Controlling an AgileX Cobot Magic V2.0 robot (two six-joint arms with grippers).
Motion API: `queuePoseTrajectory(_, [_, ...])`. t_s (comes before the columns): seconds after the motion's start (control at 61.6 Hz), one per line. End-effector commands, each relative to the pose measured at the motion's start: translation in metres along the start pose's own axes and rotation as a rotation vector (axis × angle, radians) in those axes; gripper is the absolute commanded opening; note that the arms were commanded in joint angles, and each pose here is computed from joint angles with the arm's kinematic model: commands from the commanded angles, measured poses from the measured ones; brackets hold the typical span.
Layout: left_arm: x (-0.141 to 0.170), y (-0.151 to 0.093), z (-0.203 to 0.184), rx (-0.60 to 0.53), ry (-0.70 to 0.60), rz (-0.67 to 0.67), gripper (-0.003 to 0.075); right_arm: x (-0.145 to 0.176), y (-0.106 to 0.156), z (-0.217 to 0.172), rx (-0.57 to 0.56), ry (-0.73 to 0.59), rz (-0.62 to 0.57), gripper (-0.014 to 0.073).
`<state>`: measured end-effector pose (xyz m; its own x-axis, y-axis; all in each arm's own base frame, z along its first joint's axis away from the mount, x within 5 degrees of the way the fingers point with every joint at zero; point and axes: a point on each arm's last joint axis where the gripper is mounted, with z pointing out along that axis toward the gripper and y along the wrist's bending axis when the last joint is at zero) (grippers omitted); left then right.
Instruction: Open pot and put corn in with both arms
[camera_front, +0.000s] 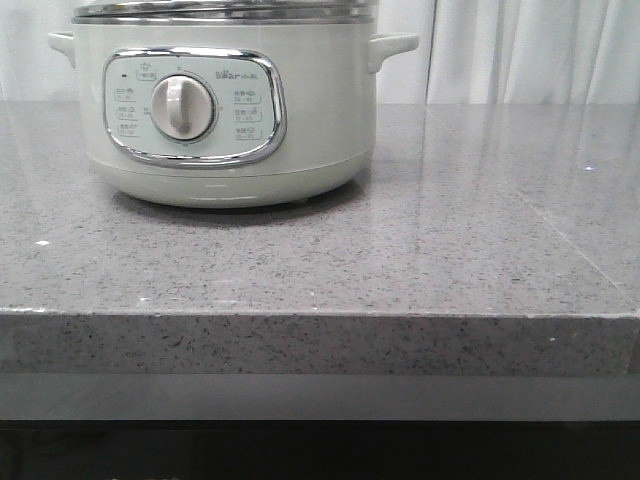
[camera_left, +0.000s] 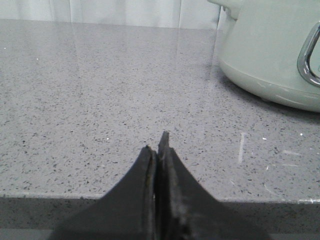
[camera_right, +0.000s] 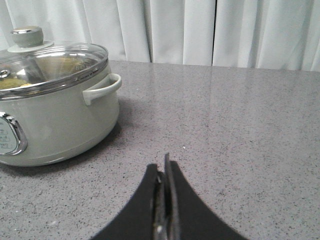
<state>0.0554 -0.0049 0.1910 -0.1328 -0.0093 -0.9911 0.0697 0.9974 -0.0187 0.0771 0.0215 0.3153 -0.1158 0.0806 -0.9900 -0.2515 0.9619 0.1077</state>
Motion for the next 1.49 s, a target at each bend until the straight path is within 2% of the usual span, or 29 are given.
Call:
queuePoseTrajectory(0.0, [-0.005,0.001,-0.001,-0.009,-0.096,-0.02,-0.002,-0.015,0.0,-0.002,0.01,-0.104,-0.012,-0.012])
queuePoseTrajectory(0.114, [-0.005,0.001,-0.001,-0.009,-0.096,-0.02,-0.002,-0.011,-0.001,-0.001,0.018,-0.103,-0.032,-0.012])
queuePoseTrajectory(0.227, [-0.005,0.001,-0.001,-0.009,-0.096,-0.02,-0.002,0.01,-0.007,-0.001,0.06,-0.128,-0.048,-0.012])
queuePoseTrajectory(0.454, [-0.005,0.001,-0.001,-0.009,-0.096,-0.02,-0.002,0.082,-0.025,-0.01,0.239,-0.101,-0.036,-0.012])
queuePoseTrajectory(0.617, [-0.005,0.001,-0.001,-0.009,-0.096,-0.02,-0.002,0.113,-0.029,-0.016,0.282,-0.126,-0.037,-0.012])
queuePoseTrajectory(1.477, [-0.005,0.001,-0.001,-0.009,-0.094,-0.02,-0.002,0.116,-0.028,-0.017,0.28,-0.102,-0.034,-0.012])
